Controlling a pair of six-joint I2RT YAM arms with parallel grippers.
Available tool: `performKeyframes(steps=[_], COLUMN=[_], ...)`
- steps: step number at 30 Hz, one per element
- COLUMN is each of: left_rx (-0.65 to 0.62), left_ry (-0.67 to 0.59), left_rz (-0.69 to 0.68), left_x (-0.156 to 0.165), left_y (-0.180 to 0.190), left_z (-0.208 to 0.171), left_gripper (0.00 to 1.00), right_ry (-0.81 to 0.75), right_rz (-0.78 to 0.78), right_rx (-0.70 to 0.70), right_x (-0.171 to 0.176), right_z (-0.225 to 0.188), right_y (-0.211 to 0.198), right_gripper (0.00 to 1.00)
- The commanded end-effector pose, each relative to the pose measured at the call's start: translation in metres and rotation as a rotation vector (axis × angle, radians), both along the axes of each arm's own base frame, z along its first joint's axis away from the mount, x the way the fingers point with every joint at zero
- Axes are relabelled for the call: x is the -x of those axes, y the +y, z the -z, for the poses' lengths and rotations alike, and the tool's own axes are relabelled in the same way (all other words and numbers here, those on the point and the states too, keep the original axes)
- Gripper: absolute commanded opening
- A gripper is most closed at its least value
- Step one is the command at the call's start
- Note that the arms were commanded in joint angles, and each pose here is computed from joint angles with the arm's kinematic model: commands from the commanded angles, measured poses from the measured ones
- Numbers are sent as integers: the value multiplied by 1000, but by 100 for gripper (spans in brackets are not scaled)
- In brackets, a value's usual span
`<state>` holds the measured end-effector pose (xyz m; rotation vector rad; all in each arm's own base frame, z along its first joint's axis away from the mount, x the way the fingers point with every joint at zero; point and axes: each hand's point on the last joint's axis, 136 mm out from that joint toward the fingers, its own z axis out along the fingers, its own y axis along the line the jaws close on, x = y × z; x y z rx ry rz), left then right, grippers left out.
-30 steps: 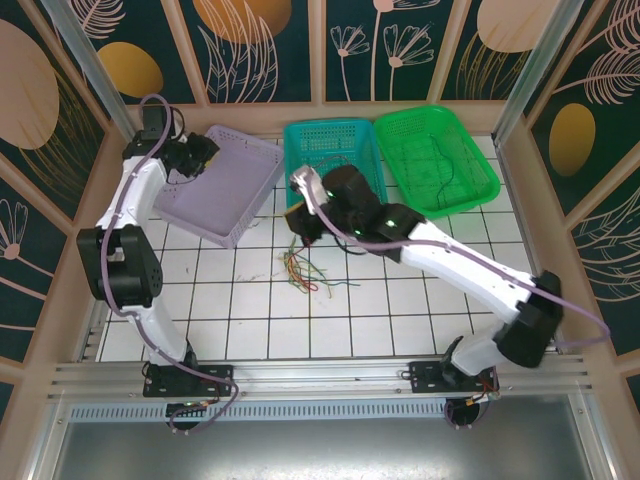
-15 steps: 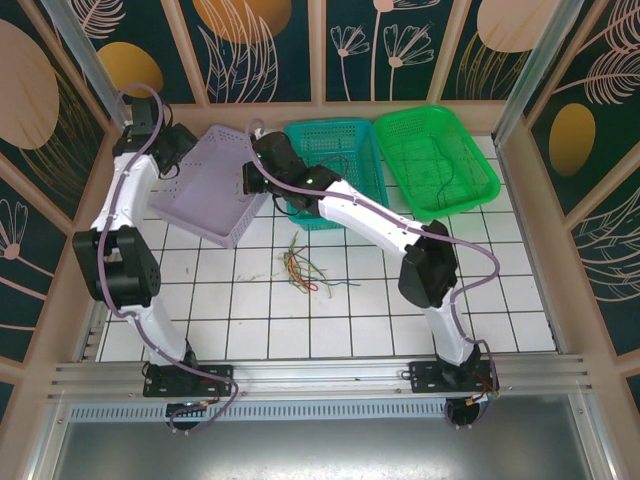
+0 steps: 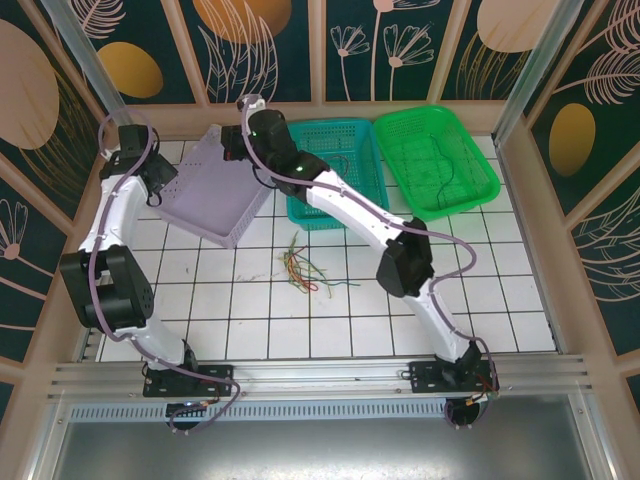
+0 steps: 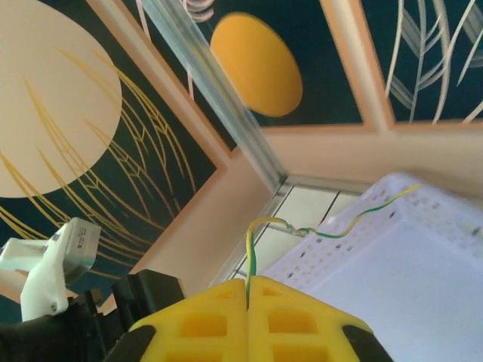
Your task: Untangle the cables
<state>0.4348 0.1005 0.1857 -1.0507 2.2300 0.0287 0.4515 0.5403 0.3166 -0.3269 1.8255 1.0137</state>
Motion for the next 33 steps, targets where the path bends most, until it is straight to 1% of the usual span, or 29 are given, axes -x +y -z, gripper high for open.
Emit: performKeyframes(steps=[1, 2, 3, 5, 9, 12, 14, 17, 18, 21, 23, 24, 28, 32, 33], left_rx=[19, 26, 36, 58, 93, 89, 110, 159, 167, 182, 198, 214, 258, 348, 355], left_ry=[-28, -33, -34, -39, -23, -8, -28, -55, -45, 16, 44, 79, 104, 146, 121], left_rz=[11, 19, 26, 49, 101, 132, 176, 242, 255, 289, 325, 342, 397, 429, 440], left_x=[9, 10, 12, 13, 17, 18, 11, -3, -6, -9, -7, -5, 6, 22, 24], left_y=[-6, -8, -10, -16, -27, -29, -36, -50, -52, -62, -76, -85, -127, -167, -176], left_z=[-8, -9, -8, -7, 2, 12, 15, 21, 25, 43, 49, 62, 74, 93, 85], left_gripper=[77, 77, 76, 75, 70, 64, 58, 45, 42, 38, 36, 36, 34, 28, 27], right_ry=[221, 264, 295, 320, 295, 278, 283, 316, 327, 322, 312, 309, 323, 331, 332], right_rz=[-90, -110, -130, -188, -250, -229, -200, -143, -118, -57, -25, -9, 33, 73, 83], right_rx=[53, 54, 57, 51, 37, 54, 80, 123, 143, 170, 185, 189, 179, 169, 165], right_x=[8, 13, 19, 33, 53, 58, 59, 59, 60, 64, 66, 67, 73, 80, 81], right_z=[74, 82, 86, 82, 48, 31, 30, 35, 39, 36, 32, 30, 29, 27, 26], right_y=[16, 18, 19, 22, 17, 1, -11, -36, -45, -71, -87, -96, -130, -160, -168], right_gripper=[31, 41, 47, 51, 59, 59, 58, 49, 48, 47, 47, 47, 47, 47, 47])
